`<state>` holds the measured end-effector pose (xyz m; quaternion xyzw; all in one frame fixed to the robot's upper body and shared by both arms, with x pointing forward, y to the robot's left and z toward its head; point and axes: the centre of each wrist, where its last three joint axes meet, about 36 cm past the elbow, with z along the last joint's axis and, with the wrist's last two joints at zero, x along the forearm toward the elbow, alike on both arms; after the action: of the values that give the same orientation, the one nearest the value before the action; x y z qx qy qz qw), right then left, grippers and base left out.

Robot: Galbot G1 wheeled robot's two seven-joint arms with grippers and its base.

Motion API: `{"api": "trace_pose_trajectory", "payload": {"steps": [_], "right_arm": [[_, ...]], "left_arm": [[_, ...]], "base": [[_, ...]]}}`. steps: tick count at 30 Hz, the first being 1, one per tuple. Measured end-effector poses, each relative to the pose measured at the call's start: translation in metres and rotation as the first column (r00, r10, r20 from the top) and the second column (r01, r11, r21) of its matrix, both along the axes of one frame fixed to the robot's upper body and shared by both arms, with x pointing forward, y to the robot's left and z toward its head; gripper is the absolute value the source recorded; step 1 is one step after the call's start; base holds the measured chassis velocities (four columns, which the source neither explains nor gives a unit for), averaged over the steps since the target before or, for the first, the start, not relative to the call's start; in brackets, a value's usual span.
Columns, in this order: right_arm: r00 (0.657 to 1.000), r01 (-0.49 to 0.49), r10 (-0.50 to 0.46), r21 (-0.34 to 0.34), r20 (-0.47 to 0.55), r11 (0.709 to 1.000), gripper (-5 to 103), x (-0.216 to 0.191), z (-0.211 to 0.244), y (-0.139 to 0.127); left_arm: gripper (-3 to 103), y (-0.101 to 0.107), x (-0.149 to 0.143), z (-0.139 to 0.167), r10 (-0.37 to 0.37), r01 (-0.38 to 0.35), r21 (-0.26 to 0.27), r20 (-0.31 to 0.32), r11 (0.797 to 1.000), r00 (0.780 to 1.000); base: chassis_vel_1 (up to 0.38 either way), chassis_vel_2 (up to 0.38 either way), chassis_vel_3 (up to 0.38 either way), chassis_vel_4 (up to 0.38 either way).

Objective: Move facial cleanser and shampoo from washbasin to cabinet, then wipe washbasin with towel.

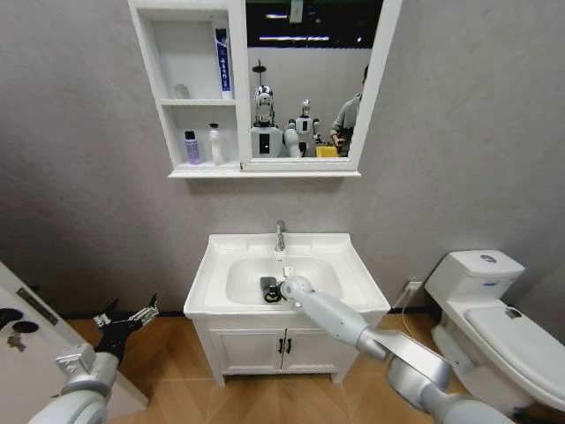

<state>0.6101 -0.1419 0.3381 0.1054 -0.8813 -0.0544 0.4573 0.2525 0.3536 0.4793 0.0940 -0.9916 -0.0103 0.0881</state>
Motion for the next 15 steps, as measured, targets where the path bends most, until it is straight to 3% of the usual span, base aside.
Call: {"api": "trace_pose_trajectory", "payload": {"steps": [4,15], "right_arm": [[0.999,0.042,-0.042,-0.011,0.007,0.999,2,0.011,0.005,-0.024],[0.996,0.085,-0.083,-0.069,0.038,0.994,2,0.028,0.026,-0.061]], "left_arm": [[100,0.0,0.0,0.0,0.0,0.0,0.0,0.0,1.0,1.0],[100,0.0,0.0,0.0,0.0,0.0,0.0,0.0,1.0,1.0]], "base": [[0.0,0.0,0.0,0.0],[0.0,0.0,0.0,0.0]]}}
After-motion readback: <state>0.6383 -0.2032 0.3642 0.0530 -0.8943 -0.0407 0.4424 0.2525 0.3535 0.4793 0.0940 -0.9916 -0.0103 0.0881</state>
